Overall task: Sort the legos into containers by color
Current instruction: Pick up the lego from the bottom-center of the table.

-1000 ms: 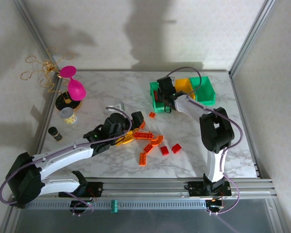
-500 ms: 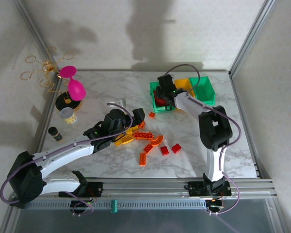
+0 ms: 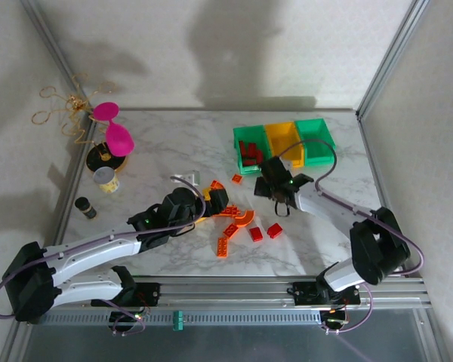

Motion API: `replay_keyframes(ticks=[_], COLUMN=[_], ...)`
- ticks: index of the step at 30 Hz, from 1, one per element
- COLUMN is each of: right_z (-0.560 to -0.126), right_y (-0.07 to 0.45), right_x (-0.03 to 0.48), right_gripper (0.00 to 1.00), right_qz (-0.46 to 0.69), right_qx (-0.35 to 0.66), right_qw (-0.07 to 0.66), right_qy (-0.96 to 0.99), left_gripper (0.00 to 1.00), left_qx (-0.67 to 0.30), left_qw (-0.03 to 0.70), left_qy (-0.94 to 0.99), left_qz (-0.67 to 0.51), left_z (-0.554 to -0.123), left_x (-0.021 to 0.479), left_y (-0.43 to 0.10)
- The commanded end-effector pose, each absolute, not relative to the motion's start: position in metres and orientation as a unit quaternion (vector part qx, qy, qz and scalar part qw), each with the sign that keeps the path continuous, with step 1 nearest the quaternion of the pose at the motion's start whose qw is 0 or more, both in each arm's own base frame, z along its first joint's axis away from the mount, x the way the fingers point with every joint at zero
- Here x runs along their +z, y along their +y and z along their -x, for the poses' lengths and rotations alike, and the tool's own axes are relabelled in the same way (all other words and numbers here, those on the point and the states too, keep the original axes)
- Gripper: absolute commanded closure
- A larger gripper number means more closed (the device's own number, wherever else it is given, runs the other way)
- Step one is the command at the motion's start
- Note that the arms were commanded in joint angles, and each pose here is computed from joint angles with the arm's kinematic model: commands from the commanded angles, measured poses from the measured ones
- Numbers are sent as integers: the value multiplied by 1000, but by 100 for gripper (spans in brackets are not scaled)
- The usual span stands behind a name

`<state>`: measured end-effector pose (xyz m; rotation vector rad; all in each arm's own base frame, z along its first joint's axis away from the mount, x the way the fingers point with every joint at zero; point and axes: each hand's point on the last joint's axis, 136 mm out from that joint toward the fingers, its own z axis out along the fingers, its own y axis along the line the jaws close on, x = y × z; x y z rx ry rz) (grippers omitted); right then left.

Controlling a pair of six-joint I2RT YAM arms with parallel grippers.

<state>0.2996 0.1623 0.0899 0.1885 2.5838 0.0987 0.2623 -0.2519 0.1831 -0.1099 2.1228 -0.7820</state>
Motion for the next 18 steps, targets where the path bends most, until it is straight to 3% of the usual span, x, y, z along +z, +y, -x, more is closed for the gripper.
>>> replay_keyframes(ticks=[1,9,18], right_z=[-254,-206,-201], right_y=[149,145,145], right_x=[72,45,25], right_gripper=[15,13,30], right_qz=[-117,-174,-185], right_qx=[14,14,14], right_qw=[238,197,191], right_qy=[964,965,964], left_gripper=[0,0,0], left_qx=[-329,-330,-323], left_qw=[410,401,403], left_qy=[849,854,855], left_qz=[48,41,45], left_z=[-250,-240,-243], left_x=[176,165,164], left_y=[-258,-269,-273])
